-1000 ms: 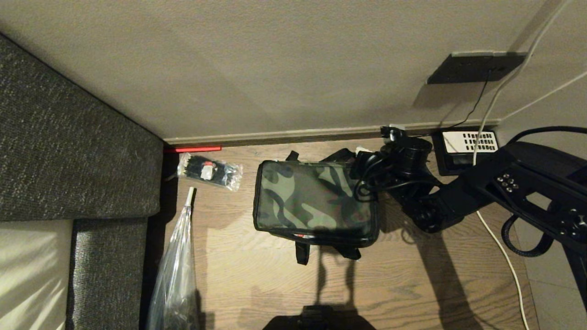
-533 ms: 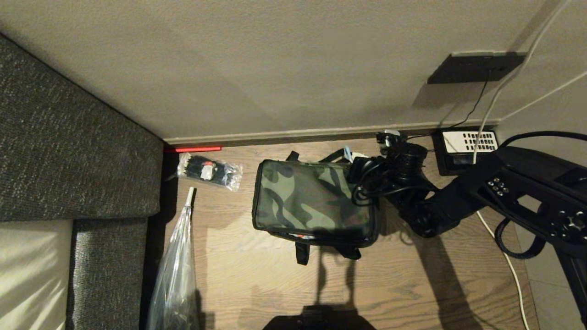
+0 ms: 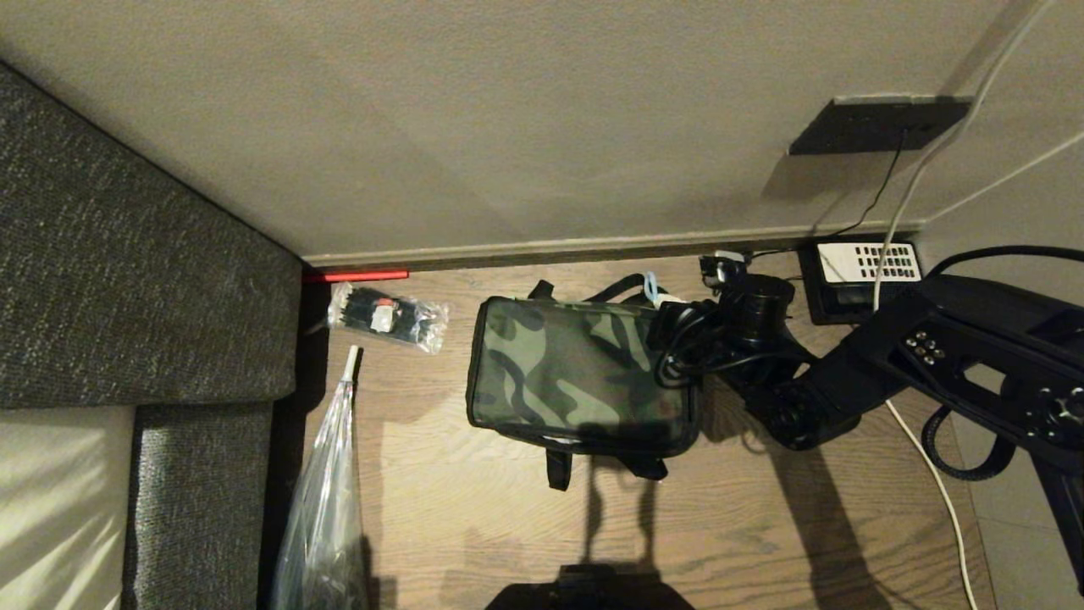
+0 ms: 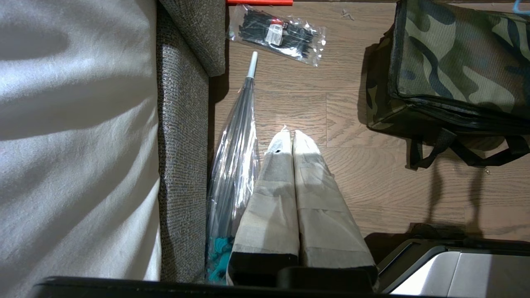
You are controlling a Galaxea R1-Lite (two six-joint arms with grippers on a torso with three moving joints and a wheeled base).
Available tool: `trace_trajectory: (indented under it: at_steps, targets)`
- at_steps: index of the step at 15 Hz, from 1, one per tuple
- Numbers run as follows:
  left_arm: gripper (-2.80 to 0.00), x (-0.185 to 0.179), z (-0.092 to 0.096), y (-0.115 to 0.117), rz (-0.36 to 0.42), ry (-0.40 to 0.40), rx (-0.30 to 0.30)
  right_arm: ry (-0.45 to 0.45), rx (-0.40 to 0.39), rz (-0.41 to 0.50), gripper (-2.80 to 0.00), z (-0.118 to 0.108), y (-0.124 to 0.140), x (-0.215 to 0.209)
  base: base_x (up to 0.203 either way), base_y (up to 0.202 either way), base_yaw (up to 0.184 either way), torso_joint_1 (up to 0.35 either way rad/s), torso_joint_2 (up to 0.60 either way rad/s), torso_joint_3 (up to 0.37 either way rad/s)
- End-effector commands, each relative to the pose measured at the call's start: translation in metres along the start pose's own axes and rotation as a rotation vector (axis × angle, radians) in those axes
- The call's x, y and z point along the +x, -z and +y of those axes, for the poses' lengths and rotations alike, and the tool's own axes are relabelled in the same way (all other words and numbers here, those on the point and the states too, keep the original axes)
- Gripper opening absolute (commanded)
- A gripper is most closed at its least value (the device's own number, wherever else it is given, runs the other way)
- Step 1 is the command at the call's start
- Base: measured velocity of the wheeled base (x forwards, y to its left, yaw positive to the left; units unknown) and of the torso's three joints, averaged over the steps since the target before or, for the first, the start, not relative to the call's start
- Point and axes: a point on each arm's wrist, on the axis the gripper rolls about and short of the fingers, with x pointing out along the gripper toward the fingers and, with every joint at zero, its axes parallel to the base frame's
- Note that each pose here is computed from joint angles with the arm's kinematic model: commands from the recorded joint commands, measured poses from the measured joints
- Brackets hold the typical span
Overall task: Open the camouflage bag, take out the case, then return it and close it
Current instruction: Open the top of the storage box
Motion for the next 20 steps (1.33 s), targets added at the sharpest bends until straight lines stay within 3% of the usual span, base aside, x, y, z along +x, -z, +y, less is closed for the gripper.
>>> trace_trajectory:
  at_steps: [1,6,12,16,20]
  targets:
    - [-2.8,0.0,0.0,0.0,0.0,0.0,0.0,0.001,-0.004,-0.016,0.0,-0.001,-0.006,-0.003,0.0,0.0,0.0,0.0,0.0,0.0]
    - [-2.8,0.0,0.0,0.0,0.0,0.0,0.0,0.016,-0.009,-0.094,0.0,-0.009,-0.027,-0.007,0.0,0.0,0.0,0.0,0.0,0.0]
    - [-2.8,0.0,0.0,0.0,0.002,0.0,0.0,0.075,-0.006,-0.037,0.0,-0.035,-0.041,-0.054,0.0,0.0,0.0,0.0,0.0,0.0]
    - [-2.8,0.0,0.0,0.0,0.001,0.0,0.0,0.052,0.221,0.193,0.0,-0.038,-0.018,-0.095,0.0,0.0,0.0,0.0,0.0,0.0]
    - [-2.8,0.0,0.0,0.0,0.001,0.0,0.0,0.044,0.385,0.337,0.0,-0.032,-0.011,-0.092,0.0,0.0,0.0,0.0,0.0,0.0]
